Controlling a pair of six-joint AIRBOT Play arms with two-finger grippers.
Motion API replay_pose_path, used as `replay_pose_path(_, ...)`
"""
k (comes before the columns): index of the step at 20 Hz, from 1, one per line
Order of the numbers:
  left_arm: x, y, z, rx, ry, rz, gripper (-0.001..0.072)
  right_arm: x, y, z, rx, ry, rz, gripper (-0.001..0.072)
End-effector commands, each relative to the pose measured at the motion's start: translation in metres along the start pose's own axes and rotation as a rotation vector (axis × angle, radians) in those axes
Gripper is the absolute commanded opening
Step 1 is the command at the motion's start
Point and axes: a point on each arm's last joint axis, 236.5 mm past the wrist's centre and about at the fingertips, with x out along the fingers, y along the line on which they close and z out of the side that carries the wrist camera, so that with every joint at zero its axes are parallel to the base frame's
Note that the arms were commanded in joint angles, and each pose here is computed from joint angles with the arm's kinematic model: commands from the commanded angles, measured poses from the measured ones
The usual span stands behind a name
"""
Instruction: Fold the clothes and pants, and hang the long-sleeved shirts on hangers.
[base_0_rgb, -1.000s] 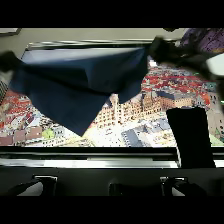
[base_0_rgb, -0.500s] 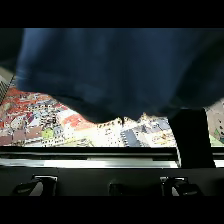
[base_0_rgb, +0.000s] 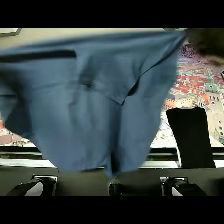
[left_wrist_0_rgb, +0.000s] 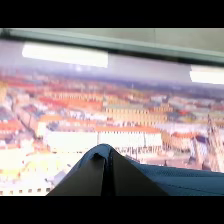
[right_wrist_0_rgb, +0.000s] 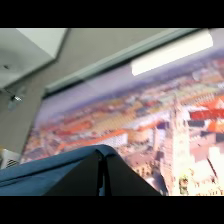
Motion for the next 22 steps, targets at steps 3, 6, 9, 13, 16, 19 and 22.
replay_pose_path(3, 0.197, 0.015, -0.142, -0.023, 0.450, -0.021, 0.0017, 0.185, -0.141, -0.095, 0.113, 0.327, -0.260, 0.0023)
replay_pose_path(6, 0.257, 0.005, -0.202, 0.014, 0.558, -0.043, 0.0017, 0.245, -0.191, -0.153, 0.177, 0.431, -0.319, 0.0024)
replay_pose_path(9, 0.289, -0.004, -0.224, 0.013, 0.556, -0.047, 0.0017, 0.277, -0.208, -0.194, 0.237, 0.482, -0.327, 0.0025)
replay_pose_path(13, 0.301, -0.017, -0.224, 0.028, 0.521, -0.060, 0.0021, 0.292, -0.207, -0.218, 0.285, 0.500, -0.326, 0.0058)
replay_pose_path(16, 0.292, -0.013, -0.226, 0.023, 0.564, -0.059, 0.0534, 0.285, -0.200, -0.218, 0.301, 0.525, -0.319, 0.0312)
replay_pose_path(19, 0.274, 0.003, -0.200, -0.037, 0.562, -0.063, 0.0570, 0.261, -0.183, -0.204, 0.161, 0.565, -0.275, 0.0394)
replay_pose_path(22, 0.232, 0.031, -0.164, -0.106, 0.532, -0.050, 0.0570, 0.207, -0.187, -0.175, 0.032, 0.629, -0.290, 0.0490)
